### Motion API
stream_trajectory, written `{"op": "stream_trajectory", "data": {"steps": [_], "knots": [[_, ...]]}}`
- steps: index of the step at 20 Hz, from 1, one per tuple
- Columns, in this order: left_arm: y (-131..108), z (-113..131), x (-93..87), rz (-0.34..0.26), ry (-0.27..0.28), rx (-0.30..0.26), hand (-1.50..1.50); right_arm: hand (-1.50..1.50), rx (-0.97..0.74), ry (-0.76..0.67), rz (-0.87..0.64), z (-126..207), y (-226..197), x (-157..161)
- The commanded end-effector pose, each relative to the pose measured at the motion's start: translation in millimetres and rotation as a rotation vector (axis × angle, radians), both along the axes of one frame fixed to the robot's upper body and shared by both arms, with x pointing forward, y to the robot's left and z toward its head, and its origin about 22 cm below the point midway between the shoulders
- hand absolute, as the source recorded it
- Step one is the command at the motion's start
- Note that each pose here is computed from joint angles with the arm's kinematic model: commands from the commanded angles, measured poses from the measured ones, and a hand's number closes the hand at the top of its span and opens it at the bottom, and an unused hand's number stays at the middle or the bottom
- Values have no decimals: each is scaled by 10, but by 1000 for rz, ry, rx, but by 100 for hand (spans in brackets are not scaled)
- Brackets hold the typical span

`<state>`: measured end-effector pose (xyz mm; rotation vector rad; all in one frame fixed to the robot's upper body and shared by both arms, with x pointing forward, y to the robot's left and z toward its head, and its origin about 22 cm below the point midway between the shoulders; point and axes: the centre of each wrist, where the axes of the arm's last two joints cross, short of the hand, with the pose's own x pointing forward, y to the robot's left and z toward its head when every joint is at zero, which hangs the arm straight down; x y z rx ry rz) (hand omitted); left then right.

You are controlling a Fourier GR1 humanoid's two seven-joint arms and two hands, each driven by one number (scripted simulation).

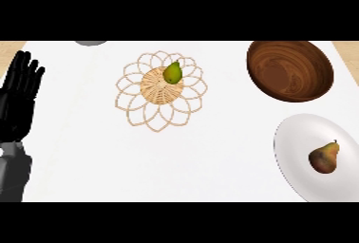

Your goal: Pick the croissant from the plate and place it in the bowl

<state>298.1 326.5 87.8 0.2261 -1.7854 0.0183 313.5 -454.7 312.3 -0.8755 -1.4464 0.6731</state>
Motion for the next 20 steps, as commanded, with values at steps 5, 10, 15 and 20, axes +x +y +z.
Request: {"op": "stream_trajectory", "data": {"steps": [5,10,15,20], "knots": [[-17,-31,114,1,-4,-4,0,150,3,121,56,-302,755,556],[14,-92,-41,-11,-3,10,0,150,8,158,39,-907,935,800],[12,67,56,-6,-15,-7,0,150,-123,170,-56,-1227,1169,982],[-182,-29,13,-8,-15,4,0,-150,17,237,-173,-1689,1136,1112]]}}
